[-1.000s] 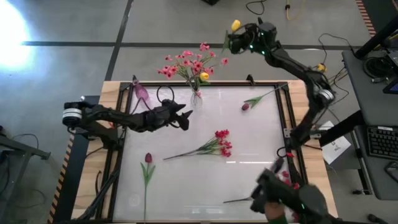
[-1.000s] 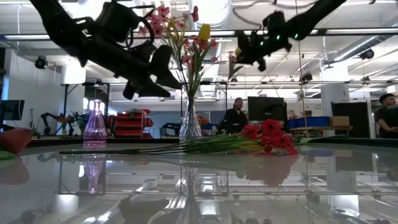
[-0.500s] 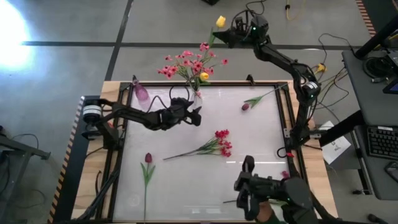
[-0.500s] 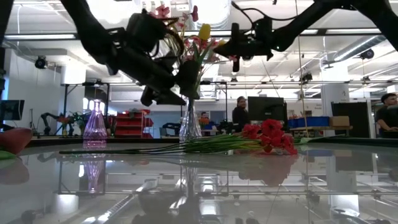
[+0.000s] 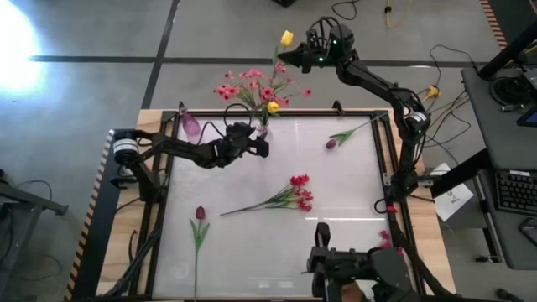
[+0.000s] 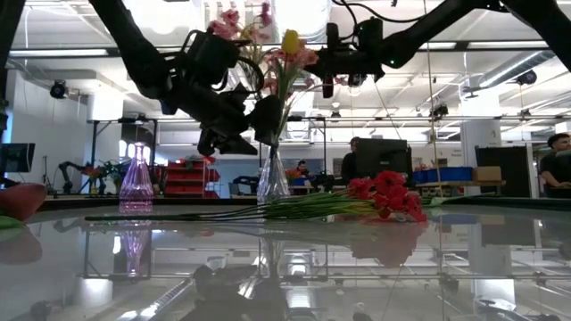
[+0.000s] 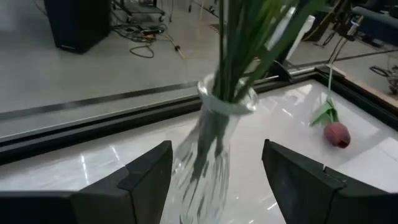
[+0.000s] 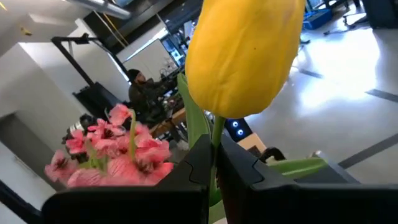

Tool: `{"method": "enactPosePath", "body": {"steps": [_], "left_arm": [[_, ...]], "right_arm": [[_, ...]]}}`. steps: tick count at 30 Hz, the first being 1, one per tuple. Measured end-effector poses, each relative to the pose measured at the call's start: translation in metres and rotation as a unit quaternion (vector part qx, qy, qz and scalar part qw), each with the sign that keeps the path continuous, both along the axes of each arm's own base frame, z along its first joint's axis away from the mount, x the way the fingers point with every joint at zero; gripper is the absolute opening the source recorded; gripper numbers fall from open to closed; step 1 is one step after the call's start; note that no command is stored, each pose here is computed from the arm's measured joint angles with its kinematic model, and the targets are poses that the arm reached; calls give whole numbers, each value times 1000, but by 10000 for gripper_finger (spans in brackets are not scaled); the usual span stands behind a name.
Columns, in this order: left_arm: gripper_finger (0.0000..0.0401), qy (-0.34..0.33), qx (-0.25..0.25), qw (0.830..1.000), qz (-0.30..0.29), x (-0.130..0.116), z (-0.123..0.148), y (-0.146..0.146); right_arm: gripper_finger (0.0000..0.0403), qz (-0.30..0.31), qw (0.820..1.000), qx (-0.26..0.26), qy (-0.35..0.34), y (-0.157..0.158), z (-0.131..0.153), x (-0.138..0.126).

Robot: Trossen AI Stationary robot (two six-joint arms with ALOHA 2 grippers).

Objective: Sort flowers into vase by color
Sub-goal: Put the yellow tulip into the transparent vase

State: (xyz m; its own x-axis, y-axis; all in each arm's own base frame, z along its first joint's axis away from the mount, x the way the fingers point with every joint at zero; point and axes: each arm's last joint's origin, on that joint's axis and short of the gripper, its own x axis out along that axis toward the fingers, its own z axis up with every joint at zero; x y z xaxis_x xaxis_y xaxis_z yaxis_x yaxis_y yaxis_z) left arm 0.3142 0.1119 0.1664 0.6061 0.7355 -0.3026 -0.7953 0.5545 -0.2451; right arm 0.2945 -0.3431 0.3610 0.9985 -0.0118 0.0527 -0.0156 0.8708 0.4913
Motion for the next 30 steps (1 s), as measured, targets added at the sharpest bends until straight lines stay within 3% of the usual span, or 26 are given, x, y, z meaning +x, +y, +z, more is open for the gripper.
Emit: {"method": "enactPosePath", "body": {"steps": [22, 30], "left_arm": [[236, 65, 15, 996, -63, -15, 3, 24], [236, 73, 27, 994, -73, -17, 4, 29]], "right_arm": [[11, 62, 994, -74, 41, 13, -13, 11], [11, 77, 991, -108, 27, 24, -1, 15]]}}
